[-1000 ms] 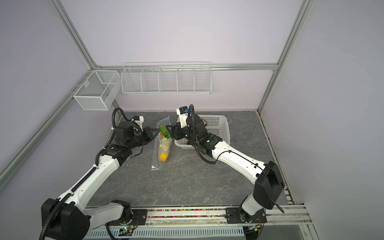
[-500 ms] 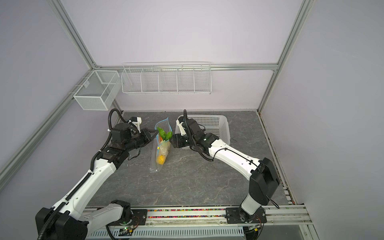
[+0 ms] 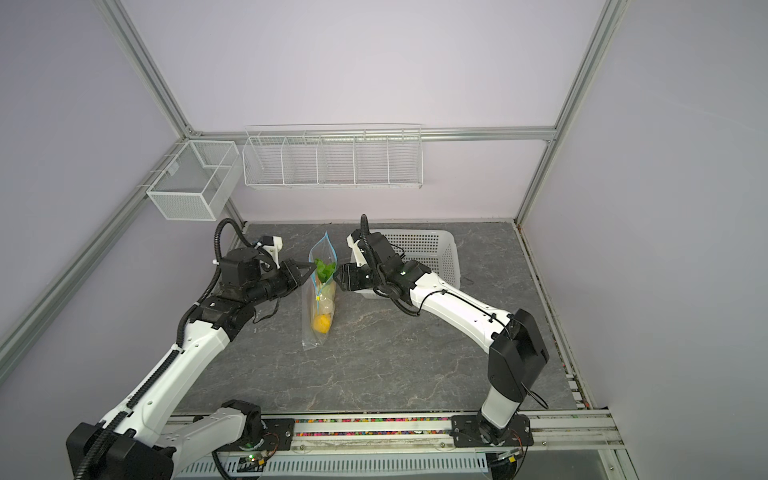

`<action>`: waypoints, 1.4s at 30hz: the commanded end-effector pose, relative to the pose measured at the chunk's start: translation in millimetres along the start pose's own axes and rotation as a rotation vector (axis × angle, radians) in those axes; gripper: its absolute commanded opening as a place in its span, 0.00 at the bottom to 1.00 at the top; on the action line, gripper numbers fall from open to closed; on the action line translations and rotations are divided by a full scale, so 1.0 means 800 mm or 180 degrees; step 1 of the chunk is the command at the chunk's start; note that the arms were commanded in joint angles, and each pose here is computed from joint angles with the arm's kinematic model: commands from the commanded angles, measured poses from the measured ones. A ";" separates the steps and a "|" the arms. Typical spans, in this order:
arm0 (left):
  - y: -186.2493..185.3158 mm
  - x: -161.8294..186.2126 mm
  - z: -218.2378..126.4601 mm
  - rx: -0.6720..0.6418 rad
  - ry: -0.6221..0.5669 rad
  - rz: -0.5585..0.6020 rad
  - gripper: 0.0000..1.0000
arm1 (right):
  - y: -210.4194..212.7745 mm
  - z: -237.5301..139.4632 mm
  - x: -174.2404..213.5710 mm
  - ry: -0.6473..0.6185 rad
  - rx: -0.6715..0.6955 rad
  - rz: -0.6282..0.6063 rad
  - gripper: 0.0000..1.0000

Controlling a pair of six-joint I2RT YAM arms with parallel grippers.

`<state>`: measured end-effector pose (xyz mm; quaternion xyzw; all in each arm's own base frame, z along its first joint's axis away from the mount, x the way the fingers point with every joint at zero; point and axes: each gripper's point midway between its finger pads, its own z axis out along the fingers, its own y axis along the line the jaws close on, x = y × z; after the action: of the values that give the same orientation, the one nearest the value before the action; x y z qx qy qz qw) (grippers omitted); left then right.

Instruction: Place the food in the zip-top bag and seal the zipper

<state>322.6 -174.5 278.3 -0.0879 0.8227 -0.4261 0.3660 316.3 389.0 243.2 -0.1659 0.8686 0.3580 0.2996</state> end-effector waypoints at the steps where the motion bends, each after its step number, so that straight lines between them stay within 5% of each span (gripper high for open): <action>1: -0.018 -0.010 -0.008 0.0109 -0.0019 0.0123 0.00 | 0.012 -0.014 -0.009 -0.0041 -0.0048 0.0034 0.61; 18: -0.014 -0.008 -0.011 0.0069 -0.0034 0.0150 0.00 | 0.018 0.033 -0.002 0.0312 -0.0087 0.0262 0.43; 35: 0.004 0.007 0.000 -0.0011 0.0118 0.0088 0.00 | 0.006 0.030 -0.024 0.0260 0.0160 0.0128 0.53; 42: 0.008 0.011 -0.002 -0.0042 0.0128 0.0083 0.00 | -0.014 0.045 -0.039 0.0318 0.0287 0.0130 0.44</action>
<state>320.1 -177.1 271.1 -0.0734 0.8313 -0.4230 0.3530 350.8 418.5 246.6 -0.1547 0.8908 0.3381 0.2611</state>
